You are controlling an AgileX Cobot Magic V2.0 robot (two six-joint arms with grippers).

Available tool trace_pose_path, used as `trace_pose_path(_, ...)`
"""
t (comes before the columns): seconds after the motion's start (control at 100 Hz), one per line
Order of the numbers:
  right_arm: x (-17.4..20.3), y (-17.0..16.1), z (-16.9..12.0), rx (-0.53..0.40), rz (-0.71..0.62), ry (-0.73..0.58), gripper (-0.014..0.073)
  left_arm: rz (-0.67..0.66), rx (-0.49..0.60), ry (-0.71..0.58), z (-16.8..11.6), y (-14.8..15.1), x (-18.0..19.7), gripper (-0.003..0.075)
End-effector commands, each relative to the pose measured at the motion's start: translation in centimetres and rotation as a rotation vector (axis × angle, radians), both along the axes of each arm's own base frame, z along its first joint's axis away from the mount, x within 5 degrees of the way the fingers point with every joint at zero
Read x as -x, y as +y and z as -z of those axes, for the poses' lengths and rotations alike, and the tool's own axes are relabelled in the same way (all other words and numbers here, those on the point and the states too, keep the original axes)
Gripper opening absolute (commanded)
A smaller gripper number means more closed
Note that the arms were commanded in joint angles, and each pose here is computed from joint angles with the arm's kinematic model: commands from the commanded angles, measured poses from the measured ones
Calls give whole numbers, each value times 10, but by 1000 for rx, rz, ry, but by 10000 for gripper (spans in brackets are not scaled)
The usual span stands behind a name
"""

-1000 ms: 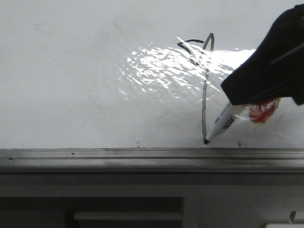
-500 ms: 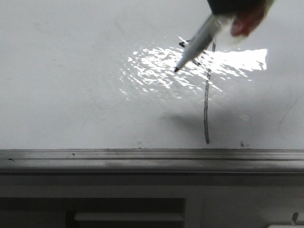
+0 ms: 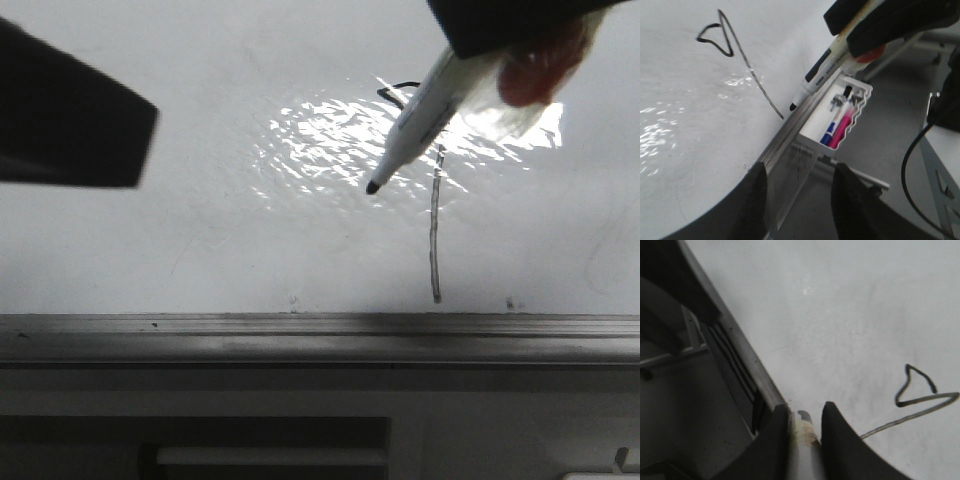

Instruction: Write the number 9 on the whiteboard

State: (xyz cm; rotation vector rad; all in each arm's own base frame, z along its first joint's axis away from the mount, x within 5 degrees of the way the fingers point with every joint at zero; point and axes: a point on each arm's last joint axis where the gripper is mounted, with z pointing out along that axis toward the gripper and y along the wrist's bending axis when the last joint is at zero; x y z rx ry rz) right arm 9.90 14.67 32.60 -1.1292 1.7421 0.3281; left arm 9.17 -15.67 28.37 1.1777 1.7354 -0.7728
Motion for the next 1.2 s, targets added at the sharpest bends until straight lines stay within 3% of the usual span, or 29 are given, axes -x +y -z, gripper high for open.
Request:
trace_pose_path(0.0, 8, 6, -14, -17, -98, -75, -69, 63, -41, -64, -15, -15, -8, 338)
trace_pose_path(0.22, 15, 11, -17, -29, -151, -94, -69, 232, -121, -102, -21, -35, -13, 340)
trace_pose_path(0.72, 19, 18, -22, -130, -196, -83, -69, 226, -145, -80, -13, -43, -19, 337)
trace_pose_path(0.92, 30, 34, -15, -105, -284, -64, -69, 216, -127, -64, -15, -43, -19, 336)
trace_pose_path(1.19, 29, 38, -14, -95, -292, -76, -69, 239, -124, -34, -14, -43, -16, 322)
